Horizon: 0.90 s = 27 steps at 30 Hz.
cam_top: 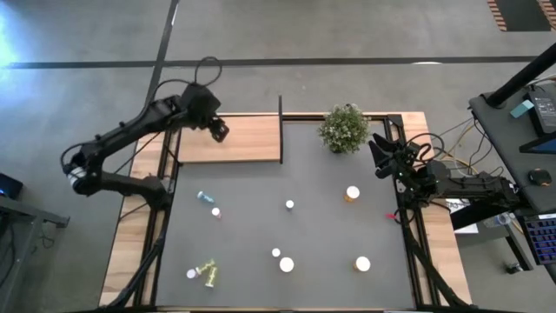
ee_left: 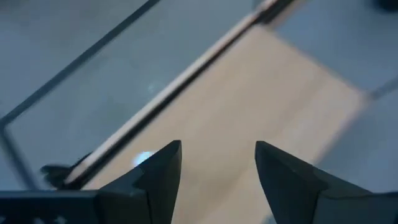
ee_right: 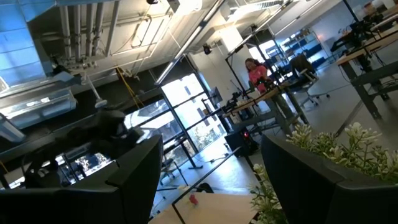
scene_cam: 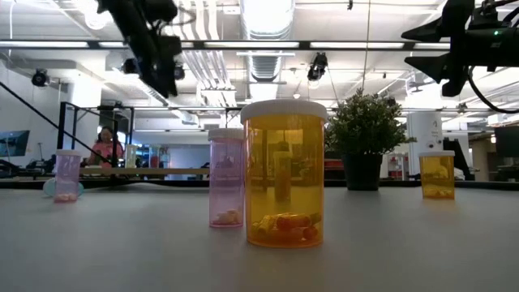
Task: Pick and place medicine bottles onto shelf by color
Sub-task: Put the top pink pill bottle on the shelf
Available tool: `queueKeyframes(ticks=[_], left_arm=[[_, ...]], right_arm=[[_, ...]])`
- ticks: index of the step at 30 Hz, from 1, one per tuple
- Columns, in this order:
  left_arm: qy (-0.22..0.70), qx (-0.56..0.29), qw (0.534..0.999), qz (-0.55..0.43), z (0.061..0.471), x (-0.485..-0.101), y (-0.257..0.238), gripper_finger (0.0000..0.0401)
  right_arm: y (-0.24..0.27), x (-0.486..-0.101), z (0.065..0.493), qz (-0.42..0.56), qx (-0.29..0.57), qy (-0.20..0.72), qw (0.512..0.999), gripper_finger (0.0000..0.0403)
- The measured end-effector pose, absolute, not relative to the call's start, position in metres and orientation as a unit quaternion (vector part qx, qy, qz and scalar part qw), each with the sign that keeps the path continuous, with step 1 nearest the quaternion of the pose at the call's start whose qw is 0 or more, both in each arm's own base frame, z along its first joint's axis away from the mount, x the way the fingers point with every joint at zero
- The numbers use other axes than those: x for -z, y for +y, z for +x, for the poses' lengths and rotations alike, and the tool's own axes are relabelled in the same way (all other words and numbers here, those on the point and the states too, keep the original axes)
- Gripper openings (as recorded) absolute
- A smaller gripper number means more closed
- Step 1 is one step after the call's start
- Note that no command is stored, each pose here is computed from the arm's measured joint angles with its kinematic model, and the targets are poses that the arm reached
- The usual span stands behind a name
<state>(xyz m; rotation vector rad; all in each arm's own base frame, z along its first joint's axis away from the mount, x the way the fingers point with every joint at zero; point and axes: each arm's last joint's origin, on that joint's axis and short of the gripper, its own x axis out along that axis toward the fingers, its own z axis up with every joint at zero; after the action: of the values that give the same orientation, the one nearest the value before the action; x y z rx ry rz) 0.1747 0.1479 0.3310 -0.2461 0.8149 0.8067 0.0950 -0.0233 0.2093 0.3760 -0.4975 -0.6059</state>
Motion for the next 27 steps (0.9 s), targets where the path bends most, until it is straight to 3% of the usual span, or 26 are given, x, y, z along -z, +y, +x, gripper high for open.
queueKeyframes(ticks=[8,13,20,27], left_arm=[[0.382,-0.343,0.856,-0.067,0.202,-0.335,0.092,0.0188],[0.374,-0.363,0.839,-0.159,0.212,-0.326,0.073,0.0188],[0.411,-0.368,0.778,-0.302,0.236,-0.298,0.050,0.0188],[0.455,-0.346,0.732,-0.371,0.251,-0.280,0.011,0.0188]], right_arm=[[-0.023,-0.209,0.095,0.182,0.293,-0.241,0.907,0.0260],[-0.023,-0.209,0.095,0.182,0.293,-0.241,0.907,0.0260],[-0.023,-0.209,0.095,0.182,0.293,-0.241,0.907,0.0260],[-0.023,-0.209,0.095,0.182,0.293,-0.241,0.907,0.0260]])
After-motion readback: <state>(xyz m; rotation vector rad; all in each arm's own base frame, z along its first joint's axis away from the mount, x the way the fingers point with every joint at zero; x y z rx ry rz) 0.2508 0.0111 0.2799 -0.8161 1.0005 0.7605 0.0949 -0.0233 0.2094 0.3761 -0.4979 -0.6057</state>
